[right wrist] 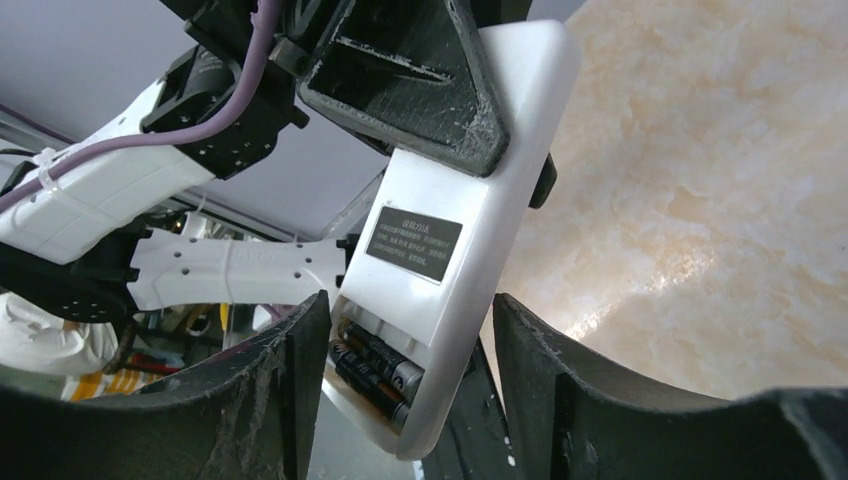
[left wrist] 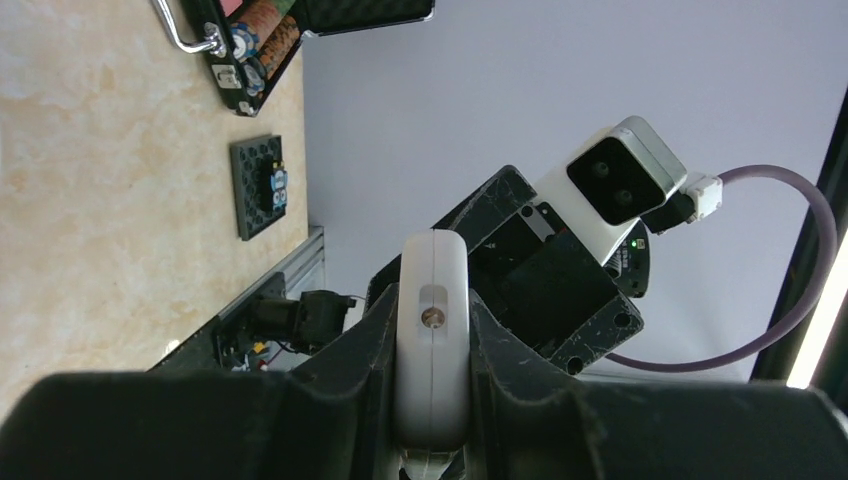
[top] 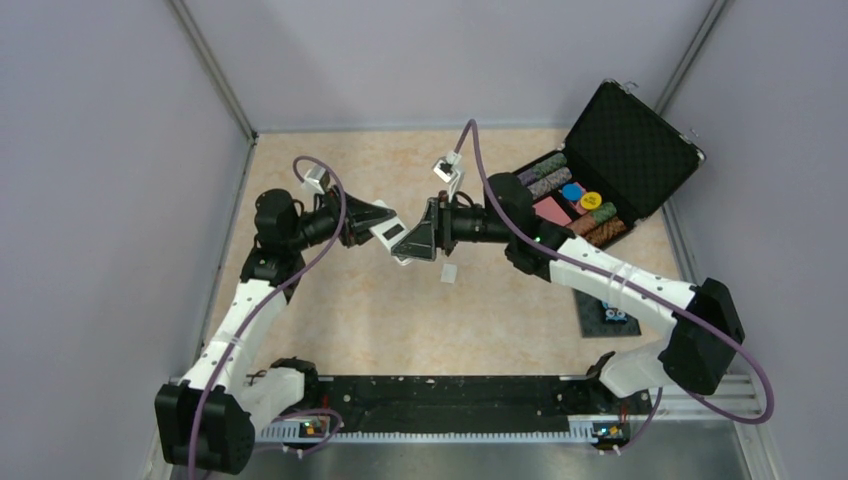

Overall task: Load the batteries into the remote control
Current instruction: Load the battery into the remote control.

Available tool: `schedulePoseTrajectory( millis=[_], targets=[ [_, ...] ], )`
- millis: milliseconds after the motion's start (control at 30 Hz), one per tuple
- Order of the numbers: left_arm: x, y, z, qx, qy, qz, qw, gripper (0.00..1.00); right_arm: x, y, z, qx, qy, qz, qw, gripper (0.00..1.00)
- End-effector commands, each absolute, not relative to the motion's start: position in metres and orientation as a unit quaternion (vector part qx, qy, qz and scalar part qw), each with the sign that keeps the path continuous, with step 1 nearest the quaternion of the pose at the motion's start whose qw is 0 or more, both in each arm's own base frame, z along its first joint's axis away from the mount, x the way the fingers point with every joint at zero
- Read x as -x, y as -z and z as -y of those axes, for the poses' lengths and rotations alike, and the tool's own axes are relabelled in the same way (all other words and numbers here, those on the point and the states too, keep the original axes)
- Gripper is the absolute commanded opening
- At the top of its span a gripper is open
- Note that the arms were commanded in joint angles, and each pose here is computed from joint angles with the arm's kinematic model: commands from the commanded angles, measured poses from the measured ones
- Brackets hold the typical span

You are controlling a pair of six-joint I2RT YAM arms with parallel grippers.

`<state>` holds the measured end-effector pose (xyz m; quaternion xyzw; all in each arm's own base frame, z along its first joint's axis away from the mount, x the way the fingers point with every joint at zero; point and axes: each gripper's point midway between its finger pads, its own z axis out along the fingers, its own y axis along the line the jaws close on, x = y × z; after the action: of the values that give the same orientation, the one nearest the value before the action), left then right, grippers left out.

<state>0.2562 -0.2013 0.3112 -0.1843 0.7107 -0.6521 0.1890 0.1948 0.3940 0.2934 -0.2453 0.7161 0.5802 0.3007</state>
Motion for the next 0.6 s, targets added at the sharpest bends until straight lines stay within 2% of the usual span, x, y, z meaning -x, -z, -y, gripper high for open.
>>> schedulePoseTrajectory(
  millis=[0, 300, 567],
  targets=[
    [-0.231, -0.369, 0.207, 0.141, 0.715, -0.660, 0.183, 0.00, -0.191, -0.249, -0.393, 0.245, -0.546, -0.751, 0.278, 0.60],
    [-0.234, -0.359, 0.206, 0.150, 0.702, -0.669, 0.193, 0.00, -0.192, -0.268, -0.383, 0.229, -0.563, -0.746, 0.271, 0.64],
    [-0.239, -0.347, 0.205, 0.159, 0.686, -0.681, 0.200, 0.00, -0.191, -0.268, -0.376, 0.230, -0.559, -0.752, 0.261, 0.62]
  ],
)
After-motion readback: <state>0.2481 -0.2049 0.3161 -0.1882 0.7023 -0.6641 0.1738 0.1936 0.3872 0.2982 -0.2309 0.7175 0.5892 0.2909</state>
